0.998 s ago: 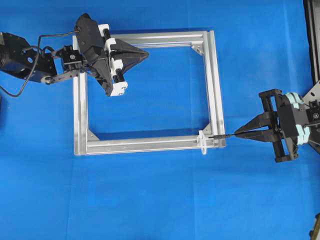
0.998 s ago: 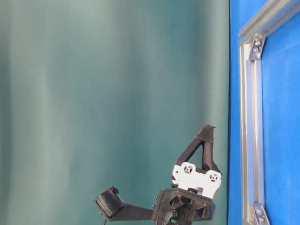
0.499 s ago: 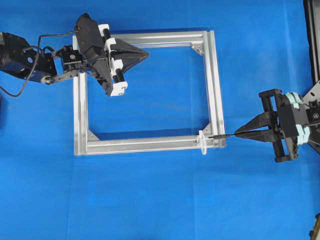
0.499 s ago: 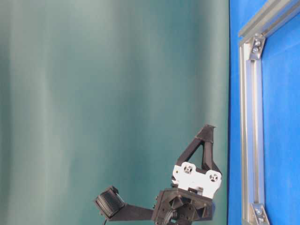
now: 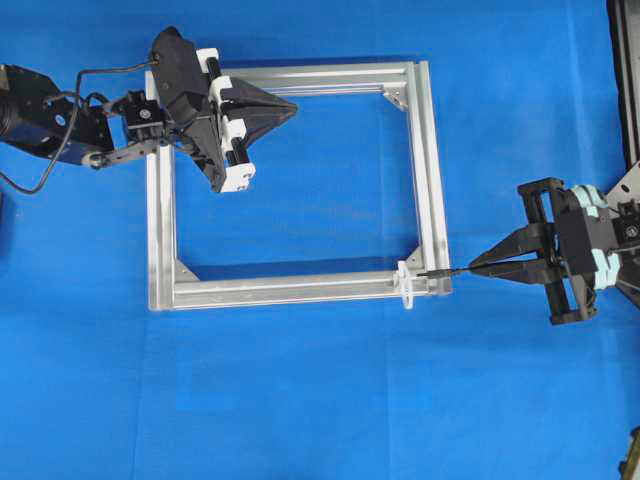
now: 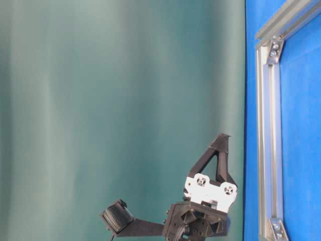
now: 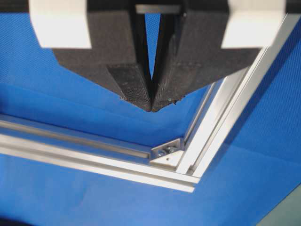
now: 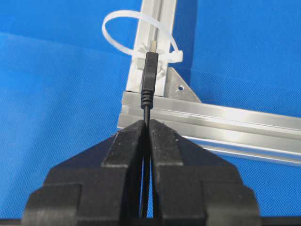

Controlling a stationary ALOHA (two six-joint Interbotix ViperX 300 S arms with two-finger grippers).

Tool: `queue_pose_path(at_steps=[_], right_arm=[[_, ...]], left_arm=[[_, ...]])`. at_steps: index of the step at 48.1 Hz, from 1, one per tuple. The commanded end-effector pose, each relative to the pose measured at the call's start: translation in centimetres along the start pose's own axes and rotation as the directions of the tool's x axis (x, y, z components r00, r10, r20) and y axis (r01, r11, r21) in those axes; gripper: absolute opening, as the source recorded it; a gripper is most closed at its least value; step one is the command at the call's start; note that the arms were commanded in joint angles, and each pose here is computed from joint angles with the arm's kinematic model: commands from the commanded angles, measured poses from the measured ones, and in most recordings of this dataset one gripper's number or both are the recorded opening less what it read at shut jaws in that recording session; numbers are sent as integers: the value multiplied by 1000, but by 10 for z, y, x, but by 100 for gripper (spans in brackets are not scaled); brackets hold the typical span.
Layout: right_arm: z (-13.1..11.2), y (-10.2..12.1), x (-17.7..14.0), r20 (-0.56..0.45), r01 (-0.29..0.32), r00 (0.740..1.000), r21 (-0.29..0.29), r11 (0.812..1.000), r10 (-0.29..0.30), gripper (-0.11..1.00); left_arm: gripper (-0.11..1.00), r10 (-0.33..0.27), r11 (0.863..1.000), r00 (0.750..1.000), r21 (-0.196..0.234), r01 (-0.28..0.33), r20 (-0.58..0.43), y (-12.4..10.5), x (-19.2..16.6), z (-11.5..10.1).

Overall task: Insert the wire through the string loop located on the right side.
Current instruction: 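Push the cable plug leftward through the white zip-tie loop, then move the left gripper down and right toward the plug past the loop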

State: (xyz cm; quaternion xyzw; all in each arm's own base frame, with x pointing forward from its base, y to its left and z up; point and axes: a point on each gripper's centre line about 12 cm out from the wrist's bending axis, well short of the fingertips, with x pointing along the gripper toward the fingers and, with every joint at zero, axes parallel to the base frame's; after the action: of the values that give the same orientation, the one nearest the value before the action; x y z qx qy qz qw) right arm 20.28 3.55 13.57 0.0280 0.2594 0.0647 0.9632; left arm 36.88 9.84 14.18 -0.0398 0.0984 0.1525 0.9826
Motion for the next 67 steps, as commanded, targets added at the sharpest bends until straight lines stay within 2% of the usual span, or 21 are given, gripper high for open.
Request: queue_pose_path(at_steps=[1,27,37,53,67], right_arm=[[6,0,1,23,-1,1000,-2,1000,1,-3],[11,1,5,61,-1,998,1,1000,1,-3],[13,1,21,46,3,999,-1,1000,-3,-3],[30,3,55,47,5,999,-4,1000,-5,-3],[34,4,63,45,6,999,-4,1000,-5,-3]], left_arm=[[0,-8,1000,999,2,7,47,-2,-2,15],[0,-8,1000,999,5,7,50,-2,-2,16],[0,-6,1000,999,8,6,47,-2,-2,15],[0,-8,1000,999,11,7,49,-2,-2,15],[0,-6,1000,999,11,5,47,-2,-2,15]])
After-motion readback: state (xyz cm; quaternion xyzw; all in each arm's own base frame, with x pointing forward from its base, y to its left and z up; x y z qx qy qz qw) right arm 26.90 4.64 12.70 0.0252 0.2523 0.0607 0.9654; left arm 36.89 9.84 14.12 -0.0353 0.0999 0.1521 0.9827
